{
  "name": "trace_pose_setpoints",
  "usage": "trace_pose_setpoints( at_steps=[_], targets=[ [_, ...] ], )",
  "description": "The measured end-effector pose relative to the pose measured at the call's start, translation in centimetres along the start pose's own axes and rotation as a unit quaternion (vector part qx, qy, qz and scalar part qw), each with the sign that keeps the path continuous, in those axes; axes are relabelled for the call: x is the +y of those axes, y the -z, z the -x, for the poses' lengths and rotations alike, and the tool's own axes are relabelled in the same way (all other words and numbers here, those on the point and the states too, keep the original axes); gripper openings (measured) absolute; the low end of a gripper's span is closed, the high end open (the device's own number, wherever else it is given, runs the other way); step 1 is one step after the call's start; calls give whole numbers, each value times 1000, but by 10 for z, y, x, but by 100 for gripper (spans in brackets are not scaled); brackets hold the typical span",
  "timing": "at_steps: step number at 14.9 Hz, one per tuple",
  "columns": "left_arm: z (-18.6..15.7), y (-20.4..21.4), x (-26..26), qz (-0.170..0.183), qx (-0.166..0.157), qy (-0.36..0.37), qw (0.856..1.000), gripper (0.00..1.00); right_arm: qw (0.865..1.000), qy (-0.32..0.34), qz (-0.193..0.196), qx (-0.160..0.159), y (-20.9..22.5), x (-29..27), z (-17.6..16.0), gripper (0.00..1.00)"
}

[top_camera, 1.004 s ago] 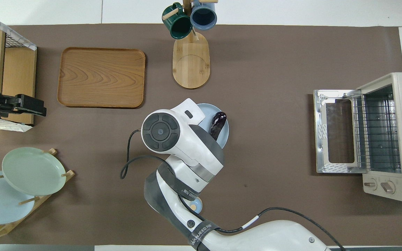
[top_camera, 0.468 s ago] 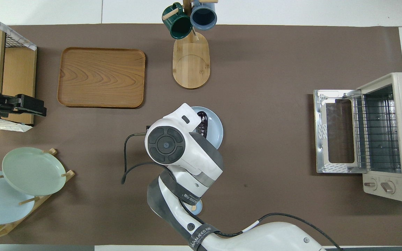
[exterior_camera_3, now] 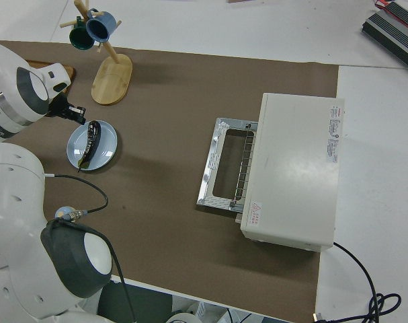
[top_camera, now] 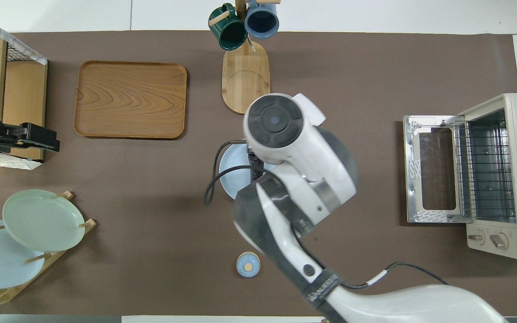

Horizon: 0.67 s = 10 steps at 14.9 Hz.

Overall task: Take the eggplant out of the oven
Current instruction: 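Lower the blue plate onto the table and open the right gripper, then withdraw the right gripper toward the oven while the left gripper reaches the plate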

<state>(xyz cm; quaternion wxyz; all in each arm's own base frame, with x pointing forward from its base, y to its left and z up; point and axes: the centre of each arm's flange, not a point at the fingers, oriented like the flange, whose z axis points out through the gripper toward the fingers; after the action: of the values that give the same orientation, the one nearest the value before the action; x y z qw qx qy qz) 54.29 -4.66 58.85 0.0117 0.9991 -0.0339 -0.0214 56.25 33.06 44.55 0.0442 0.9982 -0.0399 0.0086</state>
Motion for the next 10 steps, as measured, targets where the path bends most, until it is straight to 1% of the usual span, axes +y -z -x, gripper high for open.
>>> trace_pose_setpoints(
  at_steps=[1, 3, 5, 6, 8, 10],
  targets=[
    [1, 1, 0, 0, 1, 0, 1000, 100, 1000, -7, 13, -17, -4, 36, -11, 1],
    [1, 2, 0, 0, 1, 0, 1000, 100, 998, -18, 50, -34, -35, 102, -22, 1],
    [2, 2, 0, 0, -1, 0, 1000, 100, 995, -12, 94, -39, -78, 145, -15, 1],
    [2, 2, 1, 0, -1, 0, 1000, 100, 993, -6, 106, -44, -95, 159, -9, 1],
    [2, 1, 3, 0, -2, -2, 1000, 100, 993, 25, 108, -50, -116, 184, -2, 1],
    [2, -3, 11, -1, -4, -6, 1000, 100, 994, 40, 96, -38, -129, 218, -7, 1]
  ],
)
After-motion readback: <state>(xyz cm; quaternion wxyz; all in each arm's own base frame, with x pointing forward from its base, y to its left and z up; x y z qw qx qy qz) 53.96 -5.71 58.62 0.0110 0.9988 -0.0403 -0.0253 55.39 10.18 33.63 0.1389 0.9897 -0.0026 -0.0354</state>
